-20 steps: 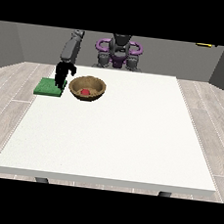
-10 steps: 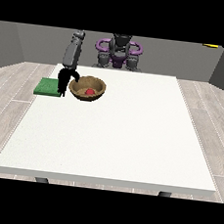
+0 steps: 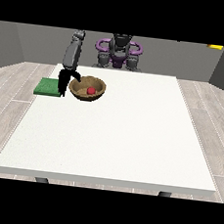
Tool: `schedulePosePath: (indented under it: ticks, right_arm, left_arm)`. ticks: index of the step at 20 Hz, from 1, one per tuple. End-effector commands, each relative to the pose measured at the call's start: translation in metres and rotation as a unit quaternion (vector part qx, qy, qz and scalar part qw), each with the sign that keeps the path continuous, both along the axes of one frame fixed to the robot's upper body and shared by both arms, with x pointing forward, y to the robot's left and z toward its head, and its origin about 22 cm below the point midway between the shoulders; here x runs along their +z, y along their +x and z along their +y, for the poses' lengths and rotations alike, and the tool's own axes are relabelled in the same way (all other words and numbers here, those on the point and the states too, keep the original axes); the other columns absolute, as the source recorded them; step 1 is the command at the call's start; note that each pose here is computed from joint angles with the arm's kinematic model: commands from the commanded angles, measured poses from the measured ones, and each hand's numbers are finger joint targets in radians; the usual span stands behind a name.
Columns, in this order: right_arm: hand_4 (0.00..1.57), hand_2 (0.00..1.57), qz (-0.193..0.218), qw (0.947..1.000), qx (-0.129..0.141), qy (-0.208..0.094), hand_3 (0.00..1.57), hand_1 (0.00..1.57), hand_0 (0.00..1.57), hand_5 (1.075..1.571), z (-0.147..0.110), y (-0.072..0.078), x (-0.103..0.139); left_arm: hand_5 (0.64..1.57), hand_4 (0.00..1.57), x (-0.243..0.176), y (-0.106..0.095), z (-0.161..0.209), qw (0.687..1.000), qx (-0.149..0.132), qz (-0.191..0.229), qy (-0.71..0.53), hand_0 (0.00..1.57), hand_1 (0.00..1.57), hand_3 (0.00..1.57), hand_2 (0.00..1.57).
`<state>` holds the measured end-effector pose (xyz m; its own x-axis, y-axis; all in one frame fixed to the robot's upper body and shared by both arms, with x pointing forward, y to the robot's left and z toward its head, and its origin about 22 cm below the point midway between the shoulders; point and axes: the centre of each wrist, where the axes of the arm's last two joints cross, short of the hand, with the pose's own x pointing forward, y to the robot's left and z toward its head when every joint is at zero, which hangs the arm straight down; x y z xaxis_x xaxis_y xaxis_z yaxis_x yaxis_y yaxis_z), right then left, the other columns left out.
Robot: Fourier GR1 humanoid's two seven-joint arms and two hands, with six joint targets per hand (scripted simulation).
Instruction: Pick the cup and pour the ball into the bowl, then pick the bowl and place it on the pad
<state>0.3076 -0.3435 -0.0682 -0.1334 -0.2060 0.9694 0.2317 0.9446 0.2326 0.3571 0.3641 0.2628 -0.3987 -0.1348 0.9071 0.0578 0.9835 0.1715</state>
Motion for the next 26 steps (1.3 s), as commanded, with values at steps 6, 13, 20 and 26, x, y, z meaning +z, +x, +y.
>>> schedulePosePath:
  ticks: [6,13,20,26]
  right_arm:
    - [0.50,0.00,0.038,0.9987,-0.026,0.019,0.00,0.00,0.00,1.556,0.025,0.026,0.004]
    - [0.91,1.57,0.162,0.9764,-0.115,-0.084,1.57,1.57,1.57,1.478,-0.030,-0.027,-0.021]
    - [1.00,1.57,0.182,0.9625,-0.144,-0.140,1.24,1.57,1.57,1.546,-0.062,-0.033,0.004]
    - [1.03,1.57,0.206,0.9520,-0.145,-0.174,1.04,1.57,1.57,1.556,-0.084,-0.014,0.048]
  left_arm:
    - [1.543,1.02,0.012,-0.012,0.019,1.000,0.007,0.002,-0.007,0.00,0.00,0.00,0.00]
    - [1.528,1.06,0.033,-0.017,0.025,0.999,-0.003,-0.043,-0.012,0.00,0.00,0.00,0.00]
    - [1.531,1.17,0.009,-0.015,0.035,1.000,-0.006,-0.004,-0.020,0.00,0.00,0.00,0.00]
    - [1.534,1.20,-0.010,-0.017,0.053,0.999,0.026,0.023,-0.027,0.00,0.00,0.00,0.00]
